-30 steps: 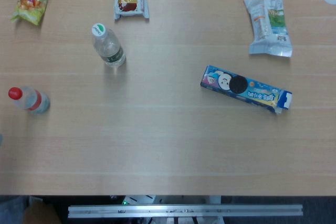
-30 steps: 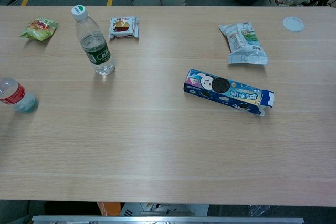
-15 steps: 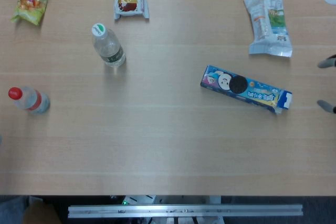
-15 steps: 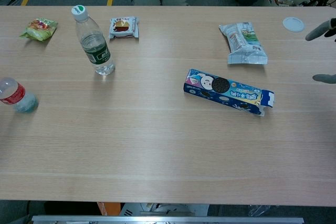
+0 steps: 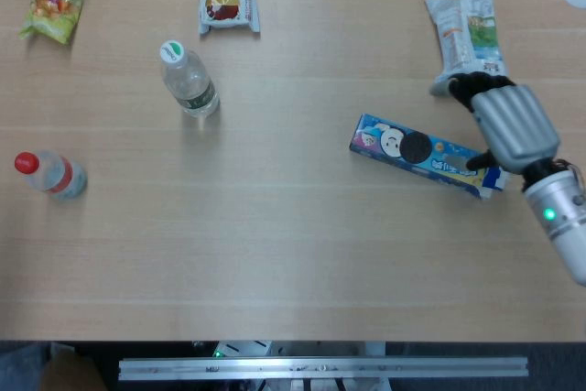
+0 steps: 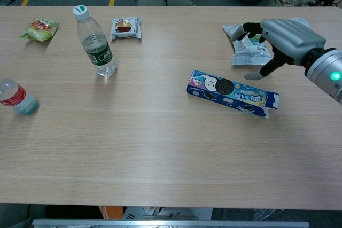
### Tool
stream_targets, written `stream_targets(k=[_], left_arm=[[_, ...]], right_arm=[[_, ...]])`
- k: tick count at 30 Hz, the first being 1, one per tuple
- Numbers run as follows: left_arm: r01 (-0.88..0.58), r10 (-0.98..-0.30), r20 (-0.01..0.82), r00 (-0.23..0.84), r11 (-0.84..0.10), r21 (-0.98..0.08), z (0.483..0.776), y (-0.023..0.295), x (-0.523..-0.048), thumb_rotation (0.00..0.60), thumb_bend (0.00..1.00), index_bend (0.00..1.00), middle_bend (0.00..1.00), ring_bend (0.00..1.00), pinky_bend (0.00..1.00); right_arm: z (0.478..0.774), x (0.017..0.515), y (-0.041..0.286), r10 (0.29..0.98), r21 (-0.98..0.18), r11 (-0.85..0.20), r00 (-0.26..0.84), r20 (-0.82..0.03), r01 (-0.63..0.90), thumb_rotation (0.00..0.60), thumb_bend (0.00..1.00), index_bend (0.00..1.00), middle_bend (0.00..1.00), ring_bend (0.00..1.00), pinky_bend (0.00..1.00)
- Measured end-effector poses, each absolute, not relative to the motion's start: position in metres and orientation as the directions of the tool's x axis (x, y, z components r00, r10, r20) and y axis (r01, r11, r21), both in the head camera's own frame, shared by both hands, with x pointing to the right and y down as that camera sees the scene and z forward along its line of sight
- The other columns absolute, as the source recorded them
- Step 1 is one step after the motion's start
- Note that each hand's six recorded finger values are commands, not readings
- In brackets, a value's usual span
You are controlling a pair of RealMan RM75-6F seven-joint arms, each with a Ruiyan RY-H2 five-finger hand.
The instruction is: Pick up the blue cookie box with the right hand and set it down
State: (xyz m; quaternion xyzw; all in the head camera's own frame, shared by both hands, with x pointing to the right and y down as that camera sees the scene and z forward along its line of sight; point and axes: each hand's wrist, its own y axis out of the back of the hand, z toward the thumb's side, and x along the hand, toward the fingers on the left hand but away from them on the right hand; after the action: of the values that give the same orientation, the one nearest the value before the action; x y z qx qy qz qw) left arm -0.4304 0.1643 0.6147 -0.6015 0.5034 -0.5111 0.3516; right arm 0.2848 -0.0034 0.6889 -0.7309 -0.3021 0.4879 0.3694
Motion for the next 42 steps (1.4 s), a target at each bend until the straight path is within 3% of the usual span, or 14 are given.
stream_targets(k=[12, 19, 22, 33, 42], left_arm=[[-0.249, -0.963, 0.269, -0.012, -0.258, -0.934, 0.615, 0.164, -0.43, 0.6, 0.26, 0.16, 0.13, 0.1, 0.07], [-0.249, -0.962, 0.273, -0.019, -0.26, -0.933, 0.615, 0.167, -0.433, 0.6, 0.26, 0.16, 0.13, 0.1, 0.07], [-0.248, -0.96, 0.28, -0.024, -0.265, -0.932, 0.617, 0.169, -0.434, 0.6, 0.26, 0.16, 0.13, 0.1, 0.07], [-0.254, -0.959, 0.28, -0.036, -0.263, -0.931, 0.617, 0.171, -0.439, 0.6, 0.26, 0.16, 0.13, 0.1, 0.07], [-0.255, -0.957, 0.284, -0.051, -0.263, -0.93, 0.618, 0.174, -0.445, 0.6, 0.26, 0.16, 0.13, 0.1, 0.07]], right_arm=[[0.755, 0.234, 0.001, 0.719, -0.742, -0.67, 0.279, -0.637, 0.033, 0.6, 0.0, 0.2, 0.22, 0.17, 0.3], [0.784, 0.214, 0.003, 0.698, -0.72, -0.694, 0.249, -0.671, 0.004, 0.6, 0.0, 0.2, 0.22, 0.17, 0.3], [0.79, 0.205, 0.002, 0.702, -0.724, -0.689, 0.249, -0.667, 0.004, 0.6, 0.08, 0.21, 0.24, 0.18, 0.31], [0.802, 0.181, 0.003, 0.726, -0.754, -0.656, 0.253, -0.639, -0.022, 0.6, 0.33, 0.42, 0.37, 0.37, 0.55], [0.795, 0.169, 0.006, 0.725, -0.759, -0.651, 0.298, -0.621, 0.001, 0.6, 0.36, 0.48, 0.42, 0.44, 0.63]])
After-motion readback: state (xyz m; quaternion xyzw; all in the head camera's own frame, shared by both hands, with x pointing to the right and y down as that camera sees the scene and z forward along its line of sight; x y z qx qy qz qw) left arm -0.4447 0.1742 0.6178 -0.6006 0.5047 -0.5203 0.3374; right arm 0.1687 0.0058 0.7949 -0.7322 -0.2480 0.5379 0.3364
